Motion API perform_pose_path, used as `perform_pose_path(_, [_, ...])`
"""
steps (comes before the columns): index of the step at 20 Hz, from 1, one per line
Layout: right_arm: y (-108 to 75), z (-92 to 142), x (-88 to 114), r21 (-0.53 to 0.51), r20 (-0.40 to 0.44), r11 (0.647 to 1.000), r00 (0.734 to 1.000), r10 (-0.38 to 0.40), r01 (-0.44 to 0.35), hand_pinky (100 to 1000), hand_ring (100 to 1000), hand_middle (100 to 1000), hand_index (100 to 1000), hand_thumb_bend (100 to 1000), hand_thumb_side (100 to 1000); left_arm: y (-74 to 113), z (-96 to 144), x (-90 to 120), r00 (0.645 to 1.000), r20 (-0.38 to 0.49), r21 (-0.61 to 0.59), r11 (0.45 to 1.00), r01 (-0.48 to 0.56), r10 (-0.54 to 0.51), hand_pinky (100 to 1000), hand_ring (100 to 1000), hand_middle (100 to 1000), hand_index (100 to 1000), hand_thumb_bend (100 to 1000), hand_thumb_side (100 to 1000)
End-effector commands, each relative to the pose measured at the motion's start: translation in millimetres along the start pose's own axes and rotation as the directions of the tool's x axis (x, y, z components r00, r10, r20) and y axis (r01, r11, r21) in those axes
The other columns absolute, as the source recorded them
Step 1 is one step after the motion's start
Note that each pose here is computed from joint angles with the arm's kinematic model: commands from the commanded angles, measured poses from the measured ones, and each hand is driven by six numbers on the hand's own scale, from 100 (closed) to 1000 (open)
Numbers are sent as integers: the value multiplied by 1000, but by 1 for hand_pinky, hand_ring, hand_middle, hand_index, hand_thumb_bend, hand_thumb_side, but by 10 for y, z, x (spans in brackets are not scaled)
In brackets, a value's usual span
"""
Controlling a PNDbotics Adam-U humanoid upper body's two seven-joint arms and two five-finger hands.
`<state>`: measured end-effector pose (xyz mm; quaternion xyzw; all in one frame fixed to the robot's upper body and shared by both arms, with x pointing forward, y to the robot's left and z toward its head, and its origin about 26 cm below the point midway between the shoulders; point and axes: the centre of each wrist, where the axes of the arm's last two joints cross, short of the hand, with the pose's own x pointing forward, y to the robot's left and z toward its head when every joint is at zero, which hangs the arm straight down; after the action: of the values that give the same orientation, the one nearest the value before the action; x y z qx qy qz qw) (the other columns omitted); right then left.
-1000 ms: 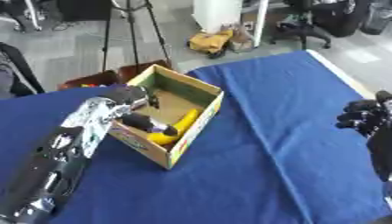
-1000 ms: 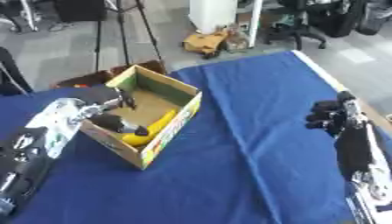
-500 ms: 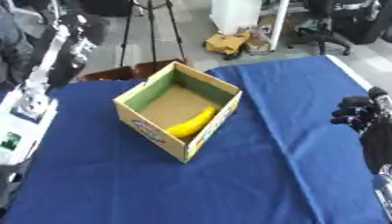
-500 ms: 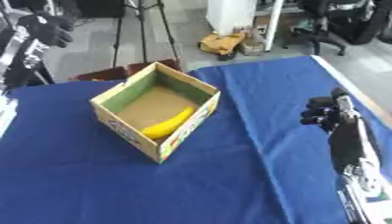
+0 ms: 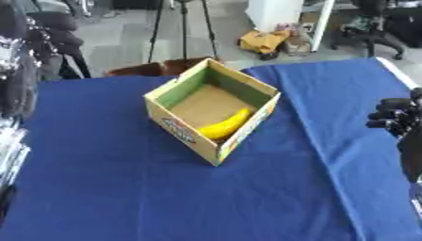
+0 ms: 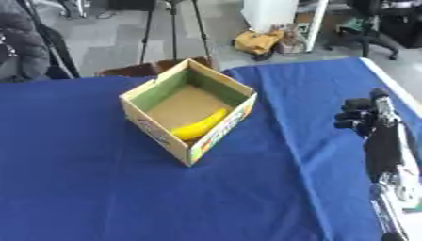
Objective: Pick up objects on the table and place them in the box.
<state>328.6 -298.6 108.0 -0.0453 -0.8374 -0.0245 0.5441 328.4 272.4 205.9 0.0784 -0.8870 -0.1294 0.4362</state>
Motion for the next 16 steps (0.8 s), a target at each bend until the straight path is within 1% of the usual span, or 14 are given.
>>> perform_pose_path(1, [-21,-22,62,-4,21,1000,1000,4,-4,543,551,534,598,100,893,18,31,1,999,-6,36,999,-34,34,617,626,643,735,608,1000])
perform_pose_path(5, [-11,-5,39,-2,11,1000,1000,0,0,543,552,533,597,100,893,-46,125,-123,995,-59,61,995,-79,83,614,624,642,733,596,1000])
perform_pose_path(7, [-13,0,33,-5,9,1000,1000,-2,2,542,551,533,597,100,893,-65,148,-155,993,-71,69,993,-93,98,613,623,640,732,593,1000])
perform_pose_path(16, [-27,18,20,-16,5,1000,1000,-4,5,542,551,533,597,100,896,-107,236,-261,985,-125,78,991,-108,117,609,620,638,726,580,1000])
